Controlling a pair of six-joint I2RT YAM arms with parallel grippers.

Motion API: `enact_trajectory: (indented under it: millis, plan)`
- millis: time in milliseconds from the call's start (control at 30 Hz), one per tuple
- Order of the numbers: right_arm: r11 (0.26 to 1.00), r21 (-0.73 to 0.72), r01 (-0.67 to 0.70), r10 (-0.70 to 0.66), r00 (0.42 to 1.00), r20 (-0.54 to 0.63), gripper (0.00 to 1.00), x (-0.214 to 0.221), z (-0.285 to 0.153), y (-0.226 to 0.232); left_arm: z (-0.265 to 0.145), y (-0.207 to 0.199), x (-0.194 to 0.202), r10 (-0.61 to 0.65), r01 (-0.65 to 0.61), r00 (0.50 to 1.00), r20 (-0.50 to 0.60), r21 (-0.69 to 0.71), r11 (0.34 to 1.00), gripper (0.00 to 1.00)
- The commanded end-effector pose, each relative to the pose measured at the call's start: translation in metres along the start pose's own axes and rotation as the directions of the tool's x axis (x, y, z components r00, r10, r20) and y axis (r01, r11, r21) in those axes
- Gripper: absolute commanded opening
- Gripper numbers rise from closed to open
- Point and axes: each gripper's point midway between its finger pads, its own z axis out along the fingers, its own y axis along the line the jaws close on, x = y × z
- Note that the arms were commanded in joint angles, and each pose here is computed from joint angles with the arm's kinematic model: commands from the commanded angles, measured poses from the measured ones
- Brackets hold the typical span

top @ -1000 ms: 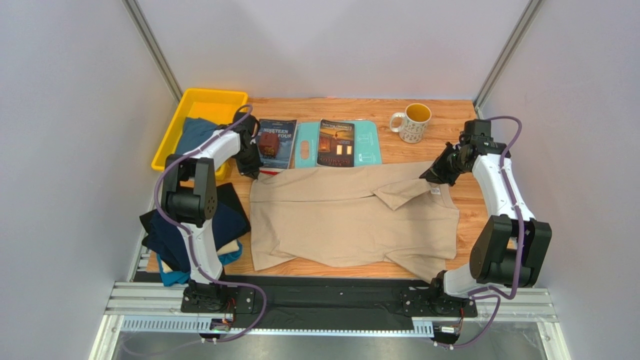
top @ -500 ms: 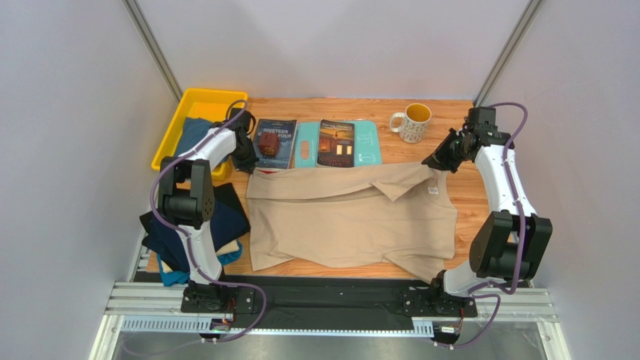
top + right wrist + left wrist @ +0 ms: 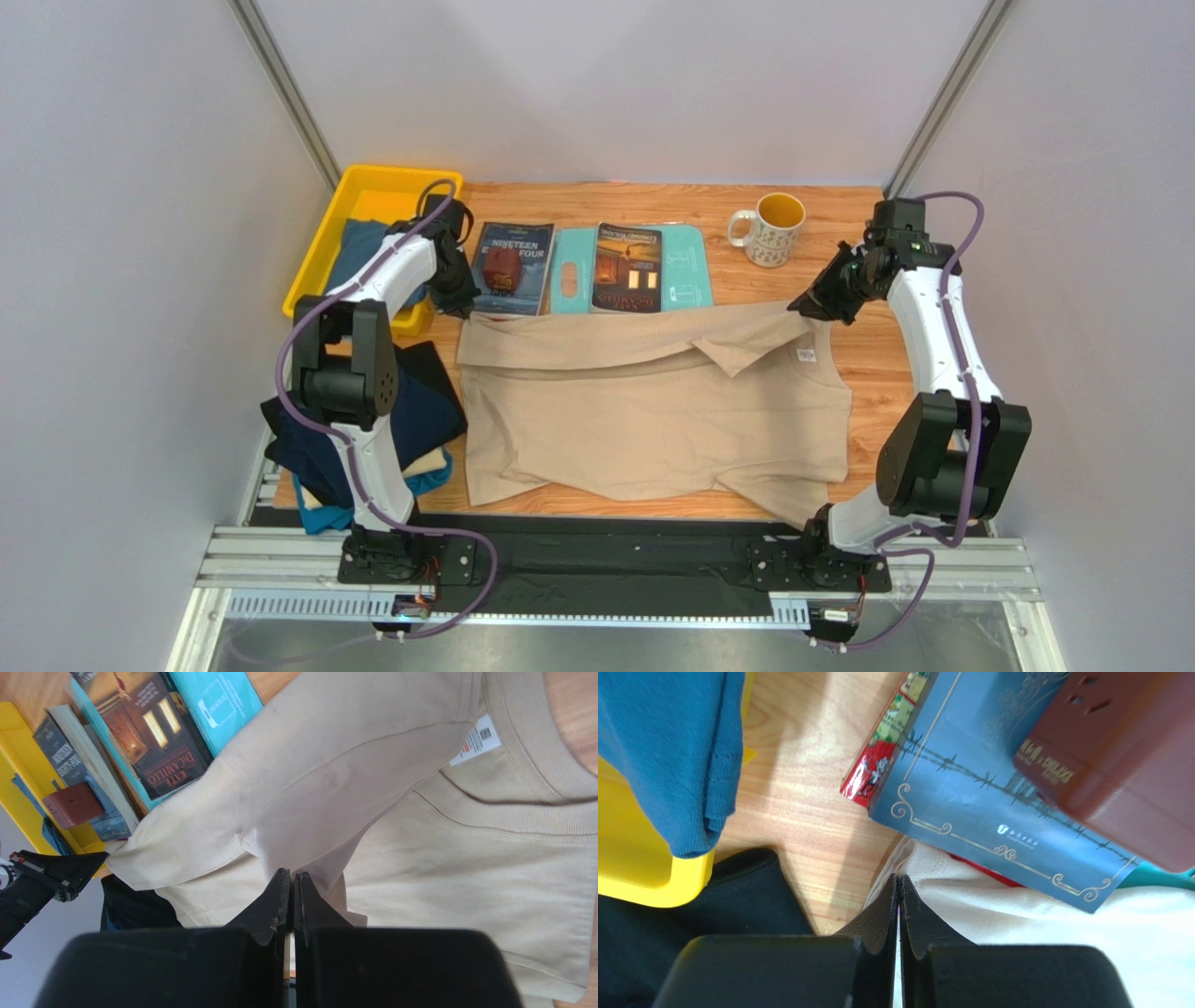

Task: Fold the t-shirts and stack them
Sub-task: Fold the tshirt

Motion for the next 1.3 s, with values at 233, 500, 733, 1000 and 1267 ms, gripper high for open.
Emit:
enact_trajectory:
  millis: [233, 500, 733, 1000, 1267]
  plan:
    - [0.971, 0.232, -0.05, 0.111, 0.96, -0.257, 0.0, 0.092, 0.012, -0.073, 0.01, 0.015, 0.021, 0.003, -0.009, 0.994, -0.109, -0.053, 0.999, 0.13]
    - [0.957, 0.29, 0.023, 0.029, 0.985, -0.172, 0.02, 0.071, 0.018, -0.089, -0.033, -0.012, 0.003, 0.049, -0.049, 0.999, 0.0, 0.049, 0.998, 0.39]
    - [0.953, 0.3, 0.034, -0.001, 0.994, -0.11, 0.62, 0.029, 0.036, -0.079, -0.065, -0.122, 0.036, 0.242, -0.227, 0.97, 0.003, 0.349, 0.909, 0.48]
    - [0.951, 0.296, 0.092, -0.087, 0.996, -0.03, 0.66, -0.006, 0.023, -0.063, -0.073, -0.239, 0.117, 0.513, -0.385, 0.857, -0.037, 0.616, 0.687, 0.48]
    - [0.965, 0.241, 0.105, -0.071, 0.987, -0.147, 0.67, 0.042, 0.037, -0.066, -0.063, -0.289, 0.147, 0.525, -0.319, 0.846, -0.092, 0.702, 0.637, 0.48]
